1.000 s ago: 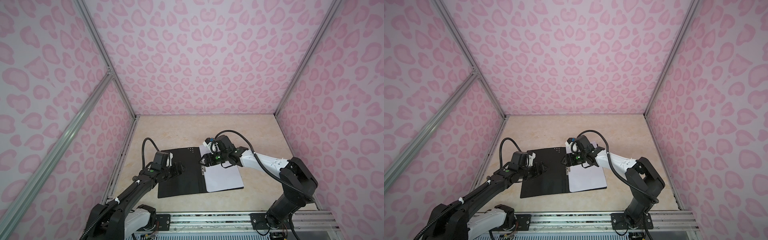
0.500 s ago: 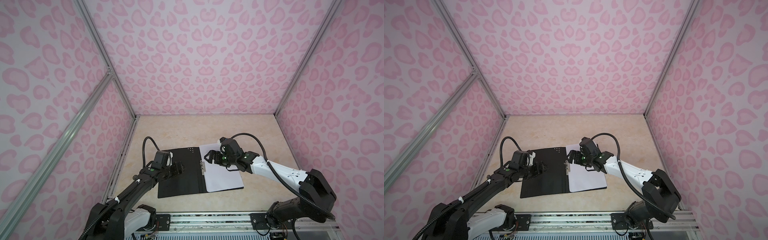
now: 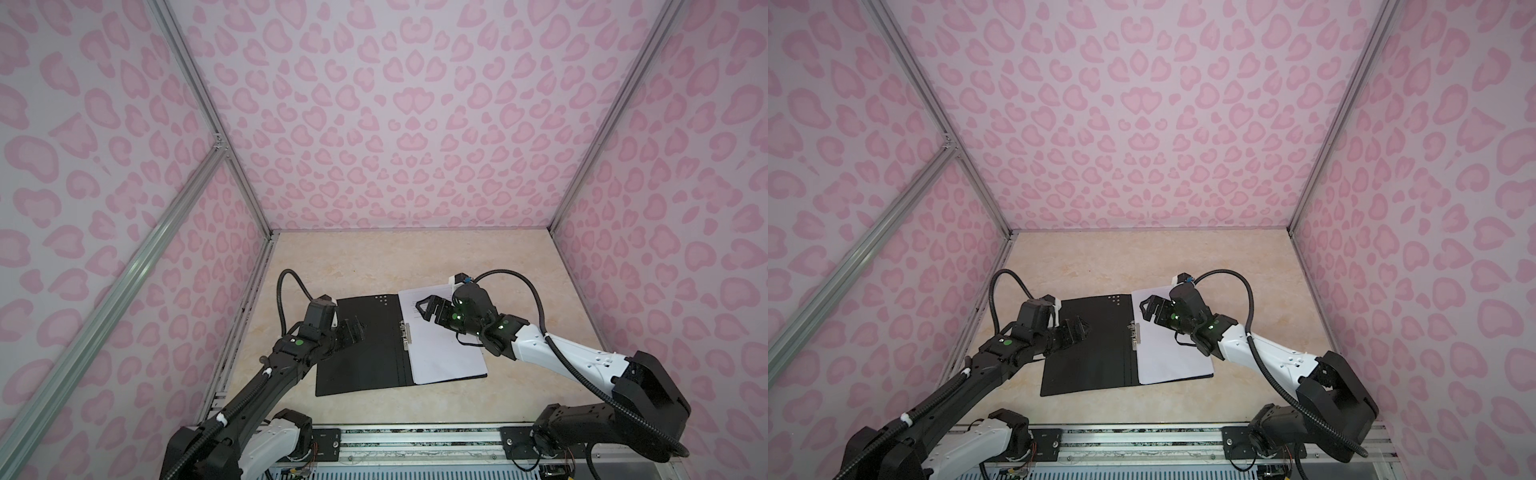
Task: Put the files into the folder
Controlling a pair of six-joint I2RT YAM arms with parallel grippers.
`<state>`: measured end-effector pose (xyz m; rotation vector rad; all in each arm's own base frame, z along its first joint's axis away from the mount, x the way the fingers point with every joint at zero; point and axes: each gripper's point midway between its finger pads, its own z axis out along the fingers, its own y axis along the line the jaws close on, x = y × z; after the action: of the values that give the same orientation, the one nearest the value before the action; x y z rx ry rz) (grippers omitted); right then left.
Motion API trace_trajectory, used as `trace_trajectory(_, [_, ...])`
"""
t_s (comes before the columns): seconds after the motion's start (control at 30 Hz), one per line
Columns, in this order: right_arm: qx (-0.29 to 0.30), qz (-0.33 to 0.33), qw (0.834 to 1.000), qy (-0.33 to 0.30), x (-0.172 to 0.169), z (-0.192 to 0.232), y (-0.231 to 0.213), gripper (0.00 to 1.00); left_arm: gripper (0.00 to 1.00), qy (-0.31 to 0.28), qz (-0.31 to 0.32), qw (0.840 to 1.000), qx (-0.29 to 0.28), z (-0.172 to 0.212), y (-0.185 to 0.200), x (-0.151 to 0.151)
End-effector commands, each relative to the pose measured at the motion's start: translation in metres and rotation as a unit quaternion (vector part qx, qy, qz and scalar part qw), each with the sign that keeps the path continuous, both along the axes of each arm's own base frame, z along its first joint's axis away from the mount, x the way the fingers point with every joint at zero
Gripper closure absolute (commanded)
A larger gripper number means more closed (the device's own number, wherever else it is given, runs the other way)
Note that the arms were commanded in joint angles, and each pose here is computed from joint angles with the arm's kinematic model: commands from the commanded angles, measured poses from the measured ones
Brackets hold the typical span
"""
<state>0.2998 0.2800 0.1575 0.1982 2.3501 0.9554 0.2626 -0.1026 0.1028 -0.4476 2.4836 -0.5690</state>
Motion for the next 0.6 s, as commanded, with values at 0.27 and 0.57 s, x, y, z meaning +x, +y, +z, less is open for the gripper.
trace_trajectory(0.27, [-0.013, 0.040, 0.998, 0.045, -0.010, -0.032, 0.024, 0.02, 0.01, 0.055, 0.179, 0.981, 0.039, -0.043, 0.081, -0.020])
trace_trajectory(0.57, [-0.014, 0.050, 0.997, 0.049, -0.018, -0.036, 0.014, 0.08, 0.01, 0.106, 0.123, 0.987, 0.017, -0.078, 0.063, -0.034])
